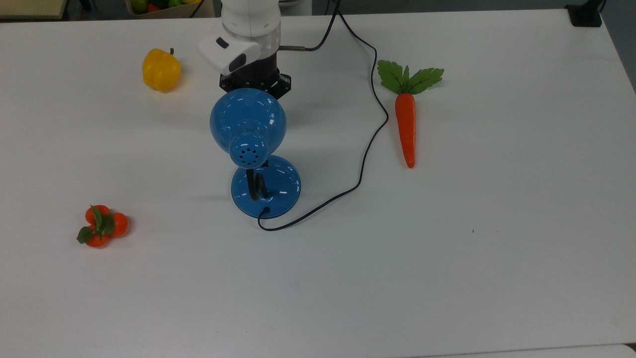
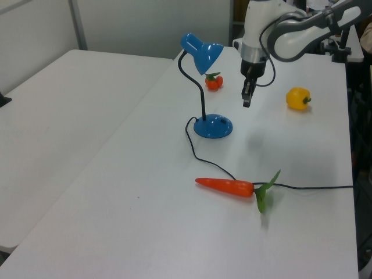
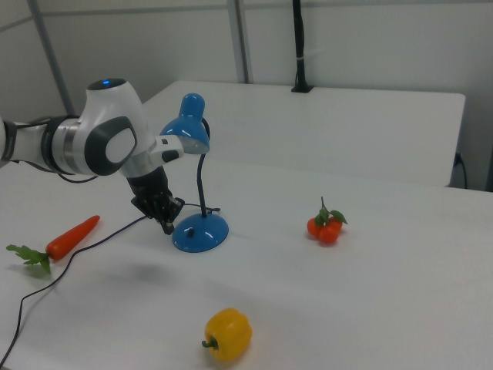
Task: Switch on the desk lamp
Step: 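Move the gripper down toward the switch on the blue lamp base, then press down on the lamp base switch with the gripper fingertips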
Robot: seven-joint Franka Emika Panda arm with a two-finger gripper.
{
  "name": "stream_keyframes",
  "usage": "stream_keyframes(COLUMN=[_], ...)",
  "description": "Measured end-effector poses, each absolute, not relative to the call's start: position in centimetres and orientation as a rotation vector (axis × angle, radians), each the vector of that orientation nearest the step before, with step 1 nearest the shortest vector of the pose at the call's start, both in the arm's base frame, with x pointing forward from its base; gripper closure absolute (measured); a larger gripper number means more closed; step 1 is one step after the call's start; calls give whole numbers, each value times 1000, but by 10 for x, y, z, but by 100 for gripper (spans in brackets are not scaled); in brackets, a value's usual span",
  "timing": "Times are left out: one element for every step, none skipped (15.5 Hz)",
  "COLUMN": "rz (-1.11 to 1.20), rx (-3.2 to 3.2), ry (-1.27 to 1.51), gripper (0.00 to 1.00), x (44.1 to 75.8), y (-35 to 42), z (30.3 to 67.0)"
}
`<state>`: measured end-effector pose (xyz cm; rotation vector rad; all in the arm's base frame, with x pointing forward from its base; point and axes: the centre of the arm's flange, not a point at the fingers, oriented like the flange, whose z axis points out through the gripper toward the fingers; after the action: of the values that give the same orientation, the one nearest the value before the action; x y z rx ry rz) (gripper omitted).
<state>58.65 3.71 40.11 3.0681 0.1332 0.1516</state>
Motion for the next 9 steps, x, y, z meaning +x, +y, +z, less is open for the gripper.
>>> stream_keyframes(rz=[169, 185, 193, 197, 201, 210, 224, 243, 267], rx=[3070, 3071, 3073, 3075, 3076, 3078, 3080, 3082, 3083], ry=[138, 142, 145, 147, 147, 146, 146, 147, 148], gripper=[99, 99, 99, 99, 99, 99, 99, 99, 99], x=[588, 588, 588, 588, 589, 590, 592, 595, 598], y=[38, 40, 41, 41, 42, 42, 43, 43, 44], z=[395, 389, 383, 376, 370, 364, 359, 354, 349])
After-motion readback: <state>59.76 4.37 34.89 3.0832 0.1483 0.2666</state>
